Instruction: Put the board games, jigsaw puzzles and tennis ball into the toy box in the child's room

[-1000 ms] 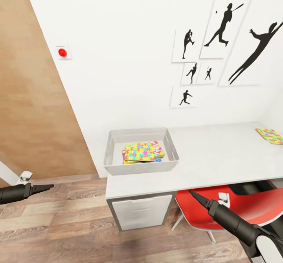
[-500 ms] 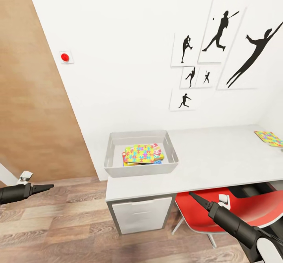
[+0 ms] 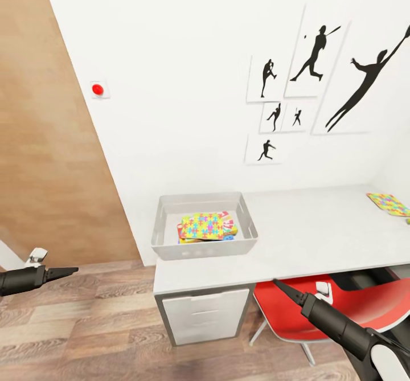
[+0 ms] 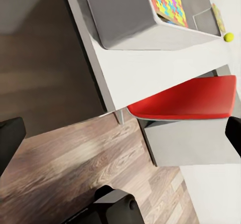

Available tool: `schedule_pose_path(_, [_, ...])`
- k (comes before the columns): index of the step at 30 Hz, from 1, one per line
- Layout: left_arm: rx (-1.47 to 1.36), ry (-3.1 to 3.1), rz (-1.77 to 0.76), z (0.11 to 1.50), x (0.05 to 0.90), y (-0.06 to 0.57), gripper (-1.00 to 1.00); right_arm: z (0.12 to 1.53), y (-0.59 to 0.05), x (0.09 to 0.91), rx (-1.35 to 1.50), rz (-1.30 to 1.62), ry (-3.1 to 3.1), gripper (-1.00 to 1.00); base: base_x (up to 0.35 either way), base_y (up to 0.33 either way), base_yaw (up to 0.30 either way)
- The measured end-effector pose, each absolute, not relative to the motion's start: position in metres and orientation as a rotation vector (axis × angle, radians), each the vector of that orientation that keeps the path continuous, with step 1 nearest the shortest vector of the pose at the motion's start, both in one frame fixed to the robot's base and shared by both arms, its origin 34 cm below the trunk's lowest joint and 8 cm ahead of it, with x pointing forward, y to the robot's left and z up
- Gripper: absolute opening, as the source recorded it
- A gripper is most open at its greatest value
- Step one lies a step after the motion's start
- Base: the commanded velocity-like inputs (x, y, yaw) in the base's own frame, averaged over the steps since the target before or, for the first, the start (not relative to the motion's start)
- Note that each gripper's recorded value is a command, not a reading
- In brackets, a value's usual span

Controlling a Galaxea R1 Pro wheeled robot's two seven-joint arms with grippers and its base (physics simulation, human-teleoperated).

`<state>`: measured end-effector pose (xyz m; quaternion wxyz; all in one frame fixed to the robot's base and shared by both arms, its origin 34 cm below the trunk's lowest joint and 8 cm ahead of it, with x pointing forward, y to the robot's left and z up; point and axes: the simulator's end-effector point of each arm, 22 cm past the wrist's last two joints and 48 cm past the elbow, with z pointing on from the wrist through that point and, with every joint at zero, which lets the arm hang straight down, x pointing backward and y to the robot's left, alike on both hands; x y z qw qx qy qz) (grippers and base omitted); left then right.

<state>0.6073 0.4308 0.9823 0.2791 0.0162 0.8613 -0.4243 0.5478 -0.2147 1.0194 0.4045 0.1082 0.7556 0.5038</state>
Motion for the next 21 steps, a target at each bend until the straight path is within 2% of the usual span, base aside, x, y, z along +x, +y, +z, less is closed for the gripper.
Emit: schedule_pose_path(21, [0.047,2.305,-1.135,0.9859,0.6074,0.4309,1.0,1.0219,-0.2155,0.5479,0.269,1.267,1.902,1.0,0.0,0.0,0.006])
